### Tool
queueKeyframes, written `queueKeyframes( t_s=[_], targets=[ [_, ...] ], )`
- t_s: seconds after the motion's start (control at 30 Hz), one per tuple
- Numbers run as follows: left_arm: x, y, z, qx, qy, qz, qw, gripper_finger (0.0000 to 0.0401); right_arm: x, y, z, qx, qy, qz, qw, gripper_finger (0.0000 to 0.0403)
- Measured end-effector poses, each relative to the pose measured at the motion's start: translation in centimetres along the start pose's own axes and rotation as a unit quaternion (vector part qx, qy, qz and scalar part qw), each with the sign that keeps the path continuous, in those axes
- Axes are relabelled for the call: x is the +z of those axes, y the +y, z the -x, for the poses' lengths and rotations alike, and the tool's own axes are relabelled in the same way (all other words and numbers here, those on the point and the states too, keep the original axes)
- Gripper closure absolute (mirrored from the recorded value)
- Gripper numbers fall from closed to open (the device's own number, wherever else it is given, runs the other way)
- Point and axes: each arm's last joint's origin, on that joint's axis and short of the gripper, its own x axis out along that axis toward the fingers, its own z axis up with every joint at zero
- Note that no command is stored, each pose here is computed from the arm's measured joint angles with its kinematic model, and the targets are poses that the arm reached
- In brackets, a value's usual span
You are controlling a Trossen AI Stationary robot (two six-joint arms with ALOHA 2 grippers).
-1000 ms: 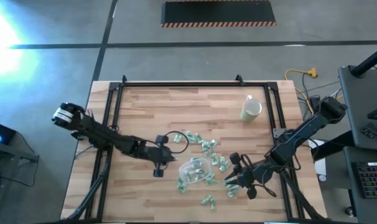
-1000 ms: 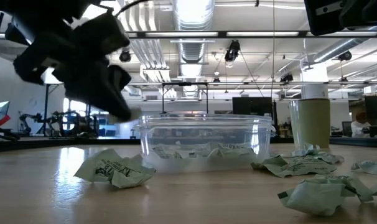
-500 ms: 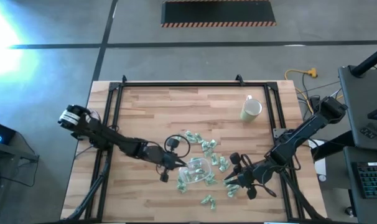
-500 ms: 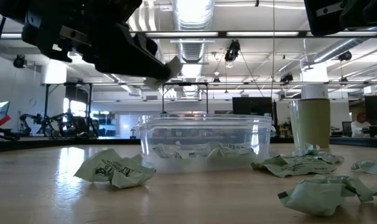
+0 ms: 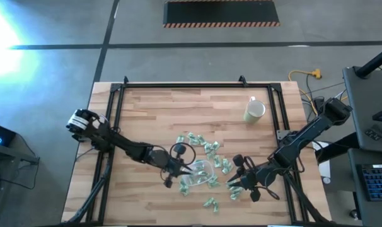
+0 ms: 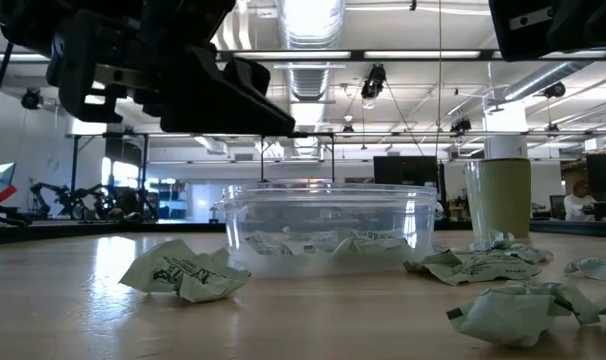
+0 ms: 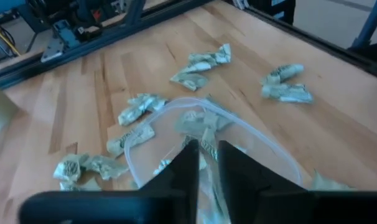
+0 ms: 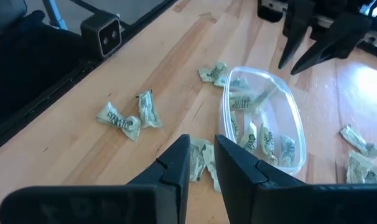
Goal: Pick and place items into bin
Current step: Put the Stevia packet into the transparent bin
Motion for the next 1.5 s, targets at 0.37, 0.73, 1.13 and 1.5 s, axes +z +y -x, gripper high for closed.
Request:
queueKeyframes(
  t_s=[0.37, 0.73, 1.13, 1.5],
  targets=[
    [0.4, 0.1, 0.0, 0.003, -0.004, 0.0, 1.0, 0.0242, -0.2, 0.0, 0.0, 0.0, 0.006, -0.009, 1.0, 0.0339],
    [1.9, 0.2, -3.2, 0.008, -0.028, 0.002, 1.0, 0.0235, -0.3, 0.0, 0.0, -0.004, 0.007, -0.009, 1.0, 0.0339],
    [4.7, 0.8, -3.7, 0.002, 0.024, -0.001, 1.0, 0.0235, -1.6, 0.0, -0.2, -0.006, 0.025, -0.065, 0.998, 0.0339],
    [6.4, 1.6, 3.0, 0.014, 0.076, 0.019, 0.997, 0.0235, -5.2, -0.1, -0.3, -0.026, 0.071, -0.116, 0.99, 0.0339]
  ],
)
